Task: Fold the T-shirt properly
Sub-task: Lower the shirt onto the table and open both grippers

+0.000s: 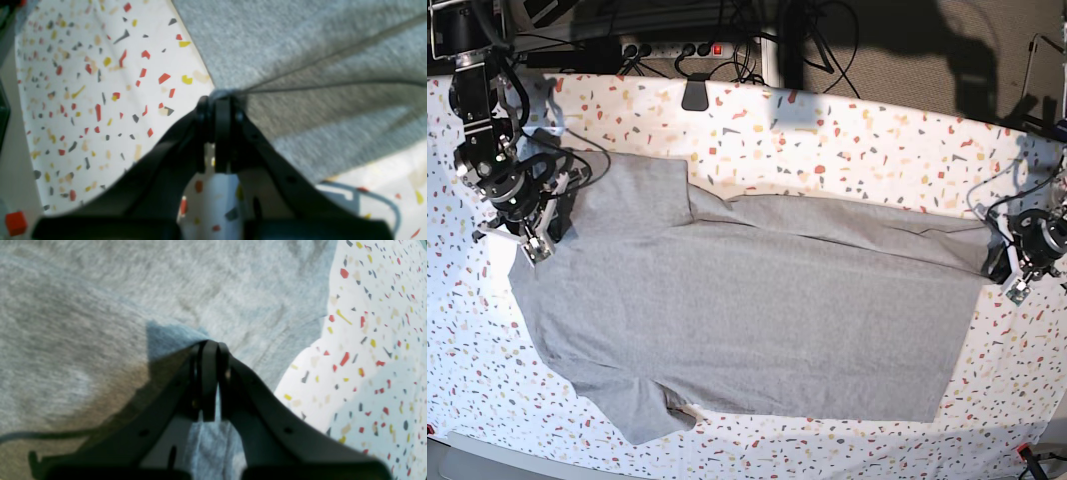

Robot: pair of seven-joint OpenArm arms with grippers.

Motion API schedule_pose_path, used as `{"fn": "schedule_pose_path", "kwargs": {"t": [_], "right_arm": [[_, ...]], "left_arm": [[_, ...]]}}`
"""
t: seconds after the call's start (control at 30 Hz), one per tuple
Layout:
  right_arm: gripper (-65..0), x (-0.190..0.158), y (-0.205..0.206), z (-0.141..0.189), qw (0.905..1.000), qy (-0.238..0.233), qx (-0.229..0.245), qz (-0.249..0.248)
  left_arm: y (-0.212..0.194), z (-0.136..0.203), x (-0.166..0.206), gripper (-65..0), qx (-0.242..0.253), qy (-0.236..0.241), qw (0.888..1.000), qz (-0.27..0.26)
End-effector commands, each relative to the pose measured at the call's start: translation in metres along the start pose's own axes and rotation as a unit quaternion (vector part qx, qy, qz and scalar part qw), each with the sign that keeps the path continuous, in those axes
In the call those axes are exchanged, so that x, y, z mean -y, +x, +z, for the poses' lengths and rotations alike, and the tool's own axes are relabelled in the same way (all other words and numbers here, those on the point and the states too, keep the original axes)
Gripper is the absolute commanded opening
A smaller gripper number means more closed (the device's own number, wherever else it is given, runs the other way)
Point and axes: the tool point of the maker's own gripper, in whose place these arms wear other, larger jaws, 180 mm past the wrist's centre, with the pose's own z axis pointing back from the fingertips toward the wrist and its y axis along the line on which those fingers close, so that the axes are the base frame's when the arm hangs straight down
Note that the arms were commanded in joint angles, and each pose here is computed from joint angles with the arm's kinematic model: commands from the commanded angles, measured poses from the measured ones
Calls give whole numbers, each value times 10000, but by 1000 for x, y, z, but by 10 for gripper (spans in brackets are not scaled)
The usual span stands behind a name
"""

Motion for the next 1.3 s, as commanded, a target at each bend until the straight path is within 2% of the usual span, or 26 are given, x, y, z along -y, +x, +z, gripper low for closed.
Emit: {"fn": "schedule_pose_path", "kwargs": {"t": [0.0,0.17,0.3,0.57,0.6,0.67,0.7,0.73,0.77,0.97,1.1,1.27], "right_arm": [[-650,17,14,1,9997,-135,190,85],[-650,20,11,-3,9998,-115,142,61],[-650,20,11,-3,9998,-114,144,59],[-650,20,12,-3,9998,-114,174,61],[-644,21,13,-3,9997,-120,184,61],[-507,24,17,-3,9996,-150,224,61],[-452,26,20,-4,9995,-177,251,60],[-422,29,23,-4,9994,-216,280,57],[-419,32,25,-4,9993,-271,270,48],[-419,38,36,0,9989,-376,255,128],[-419,41,40,6,9976,-516,131,434],[-419,28,47,19,9965,-474,193,660]], "left_arm": [[15,2,-21,-650,171,226,9996,-81],[14,-11,-12,-650,-54,203,9987,-474],[22,-12,-9,-650,138,180,9986,-486],[23,-12,-10,-650,139,193,9985,-492],[24,-12,-11,-591,144,202,9985,-492],[25,-12,-15,-451,108,244,9984,-492],[24,-12,-17,-414,41,267,9985,-483],[24,-12,-19,-409,-22,289,9986,-444],[23,-12,-22,-409,-115,312,9987,-381],[23,0,-47,-409,-127,465,9988,-66],[11,13,-61,-409,-256,527,9983,6],[-4,25,-56,-420,-532,126,9985,32]]}}
